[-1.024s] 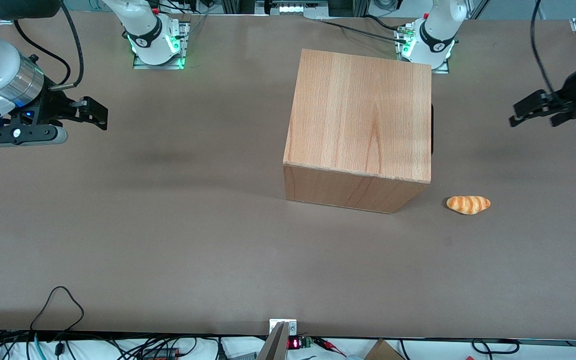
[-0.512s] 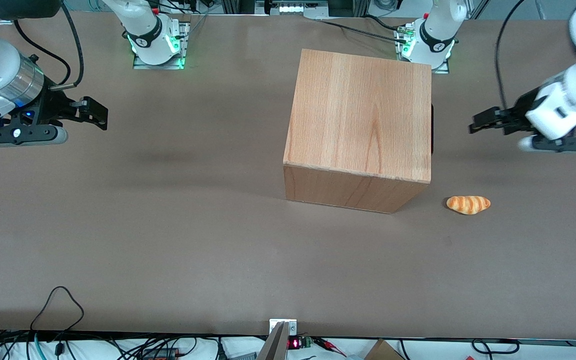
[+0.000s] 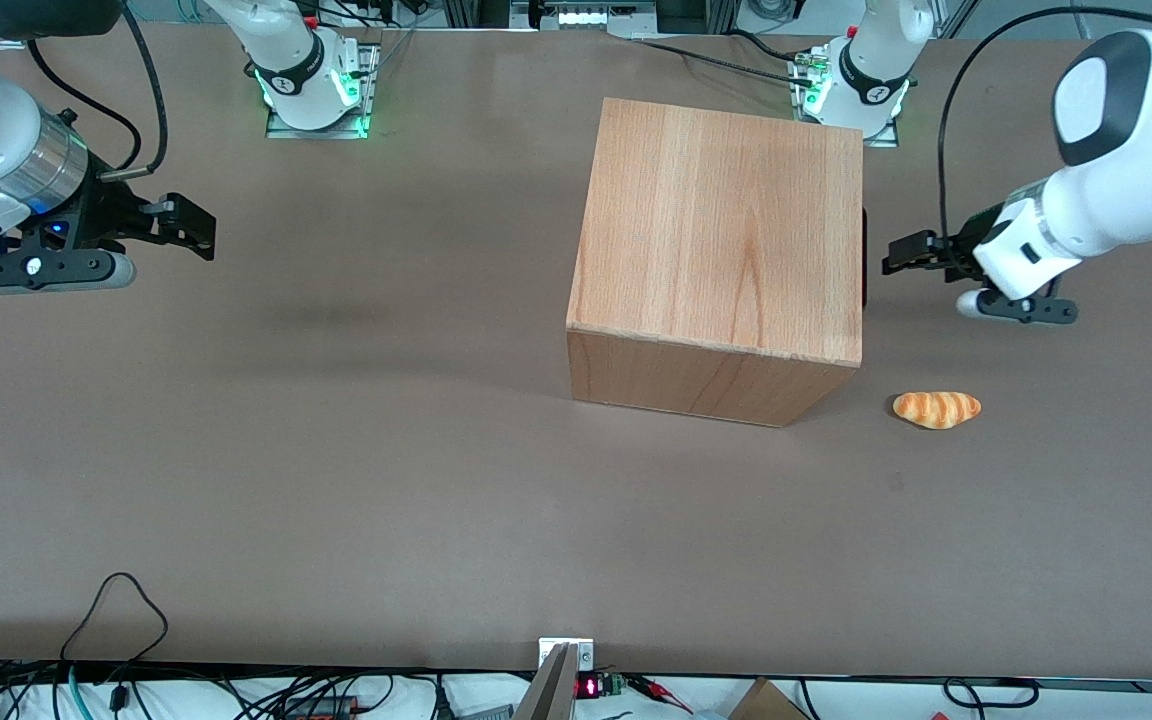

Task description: Open top drawer with left arm

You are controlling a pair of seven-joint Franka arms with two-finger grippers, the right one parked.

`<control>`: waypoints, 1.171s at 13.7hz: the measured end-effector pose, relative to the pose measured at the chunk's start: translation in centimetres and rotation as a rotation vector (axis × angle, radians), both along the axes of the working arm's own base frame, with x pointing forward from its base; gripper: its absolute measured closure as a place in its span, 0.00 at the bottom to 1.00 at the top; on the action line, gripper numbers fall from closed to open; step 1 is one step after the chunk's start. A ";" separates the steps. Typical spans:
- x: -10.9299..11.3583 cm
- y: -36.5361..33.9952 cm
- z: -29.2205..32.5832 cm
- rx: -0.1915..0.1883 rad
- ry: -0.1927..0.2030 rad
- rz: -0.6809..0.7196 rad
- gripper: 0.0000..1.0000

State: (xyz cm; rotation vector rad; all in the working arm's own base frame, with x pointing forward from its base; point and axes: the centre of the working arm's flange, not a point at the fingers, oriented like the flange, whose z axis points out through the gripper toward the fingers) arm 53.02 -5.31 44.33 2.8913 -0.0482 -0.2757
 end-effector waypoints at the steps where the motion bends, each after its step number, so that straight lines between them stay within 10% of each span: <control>1: -0.1 -0.3 -0.8 -0.004 0.006 -0.010 0.00; 16: 0.1 -0.7 -3.9 -0.016 0.044 -0.056 0.00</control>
